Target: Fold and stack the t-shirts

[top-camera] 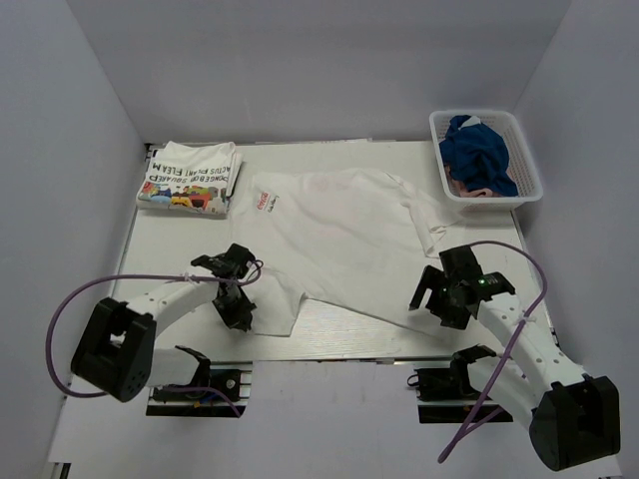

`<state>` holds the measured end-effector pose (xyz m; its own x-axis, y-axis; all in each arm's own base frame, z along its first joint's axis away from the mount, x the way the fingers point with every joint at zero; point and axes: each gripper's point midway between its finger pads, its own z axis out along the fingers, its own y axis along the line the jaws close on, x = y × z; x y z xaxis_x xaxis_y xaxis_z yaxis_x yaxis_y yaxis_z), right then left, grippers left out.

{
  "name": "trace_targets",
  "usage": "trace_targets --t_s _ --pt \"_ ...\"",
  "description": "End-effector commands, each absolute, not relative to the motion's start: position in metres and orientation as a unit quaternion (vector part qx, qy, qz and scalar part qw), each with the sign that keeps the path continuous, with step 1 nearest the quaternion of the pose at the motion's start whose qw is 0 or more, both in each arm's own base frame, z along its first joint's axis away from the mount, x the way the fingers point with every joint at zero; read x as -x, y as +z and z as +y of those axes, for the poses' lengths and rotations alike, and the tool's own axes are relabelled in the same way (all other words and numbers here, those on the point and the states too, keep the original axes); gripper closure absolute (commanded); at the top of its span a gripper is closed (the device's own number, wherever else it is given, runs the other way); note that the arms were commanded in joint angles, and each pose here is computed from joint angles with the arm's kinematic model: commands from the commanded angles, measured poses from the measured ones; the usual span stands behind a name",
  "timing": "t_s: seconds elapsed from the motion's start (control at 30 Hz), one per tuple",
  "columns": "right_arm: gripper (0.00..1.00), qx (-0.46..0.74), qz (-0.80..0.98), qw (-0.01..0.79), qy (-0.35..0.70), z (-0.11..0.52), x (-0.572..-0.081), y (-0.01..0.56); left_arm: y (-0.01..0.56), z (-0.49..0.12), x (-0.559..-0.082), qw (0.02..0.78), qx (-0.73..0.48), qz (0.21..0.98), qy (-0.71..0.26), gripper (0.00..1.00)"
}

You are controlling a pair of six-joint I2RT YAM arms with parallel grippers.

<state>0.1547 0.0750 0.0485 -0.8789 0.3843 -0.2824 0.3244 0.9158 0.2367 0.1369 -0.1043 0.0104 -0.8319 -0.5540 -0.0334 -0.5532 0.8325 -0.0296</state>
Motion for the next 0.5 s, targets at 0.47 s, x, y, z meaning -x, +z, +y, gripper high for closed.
trace_targets --t_s 0.47 --pt "0.10 -0.203 0.976 0.070 0.040 0.072 -0.140 0.008 0.090 -0.106 -0.220 0.281 0.246 0.921 -0.111 1.00"
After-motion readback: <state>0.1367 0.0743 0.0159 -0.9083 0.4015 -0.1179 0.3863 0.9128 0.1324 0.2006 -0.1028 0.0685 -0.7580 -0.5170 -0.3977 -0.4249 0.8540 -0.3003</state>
